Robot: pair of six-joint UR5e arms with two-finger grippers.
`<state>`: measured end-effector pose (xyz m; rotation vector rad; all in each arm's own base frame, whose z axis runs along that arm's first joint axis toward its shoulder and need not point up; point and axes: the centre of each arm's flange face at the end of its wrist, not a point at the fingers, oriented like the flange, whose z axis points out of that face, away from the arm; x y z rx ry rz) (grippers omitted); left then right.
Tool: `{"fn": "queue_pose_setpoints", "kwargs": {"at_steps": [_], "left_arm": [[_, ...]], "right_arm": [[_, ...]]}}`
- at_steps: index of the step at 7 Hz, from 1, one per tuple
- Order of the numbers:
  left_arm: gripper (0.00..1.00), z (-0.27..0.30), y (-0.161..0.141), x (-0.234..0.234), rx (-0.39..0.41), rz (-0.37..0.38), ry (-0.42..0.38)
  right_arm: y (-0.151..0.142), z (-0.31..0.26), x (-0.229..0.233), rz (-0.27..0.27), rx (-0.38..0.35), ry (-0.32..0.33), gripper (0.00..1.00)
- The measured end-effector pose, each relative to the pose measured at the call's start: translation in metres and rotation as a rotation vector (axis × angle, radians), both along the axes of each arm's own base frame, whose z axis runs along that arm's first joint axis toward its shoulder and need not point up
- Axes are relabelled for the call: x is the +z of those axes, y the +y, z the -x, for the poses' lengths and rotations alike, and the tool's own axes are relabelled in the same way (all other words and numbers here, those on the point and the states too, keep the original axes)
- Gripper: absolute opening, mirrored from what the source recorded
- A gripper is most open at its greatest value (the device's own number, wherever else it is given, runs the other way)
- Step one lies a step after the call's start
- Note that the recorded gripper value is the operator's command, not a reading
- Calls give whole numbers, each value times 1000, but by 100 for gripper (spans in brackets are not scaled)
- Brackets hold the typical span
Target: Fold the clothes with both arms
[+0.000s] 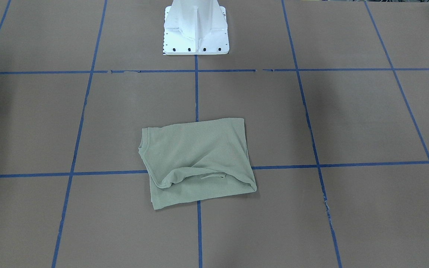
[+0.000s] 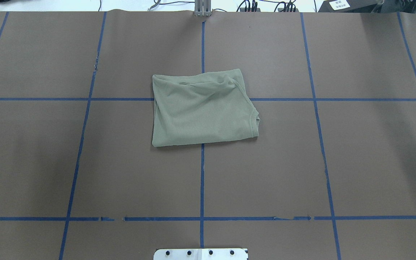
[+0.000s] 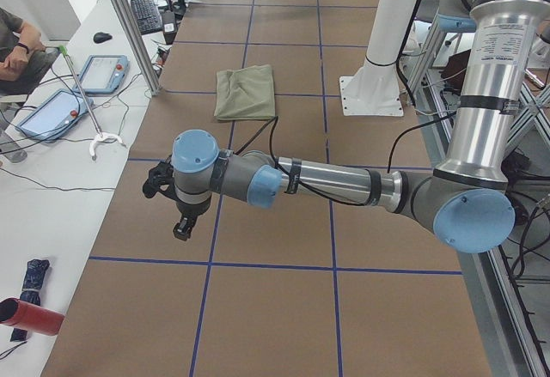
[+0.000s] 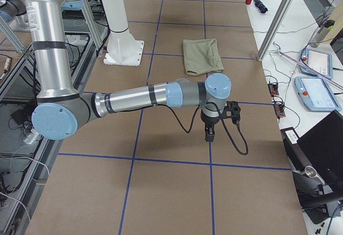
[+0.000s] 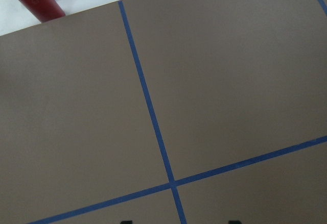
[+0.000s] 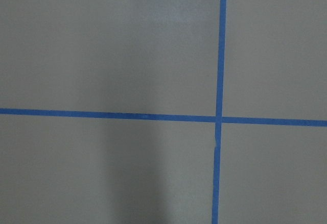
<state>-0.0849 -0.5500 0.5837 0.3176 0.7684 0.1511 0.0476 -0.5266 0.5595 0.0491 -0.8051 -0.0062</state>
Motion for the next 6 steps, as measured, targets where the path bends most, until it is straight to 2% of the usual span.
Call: {"fn": "queue_pose_setpoints", "kwargs": {"at_steps": [2, 3, 6], "left_arm": [[100, -2, 38, 22, 0, 19, -3], [100, -2, 46, 21, -3, 19, 0], [100, -3, 45, -2, -65, 38, 22]], "right_arm": [[12, -4, 14, 22, 1, 4, 100], [14, -4, 16, 25, 2, 8, 100], [14, -5, 19, 26, 4, 40, 100]]}}
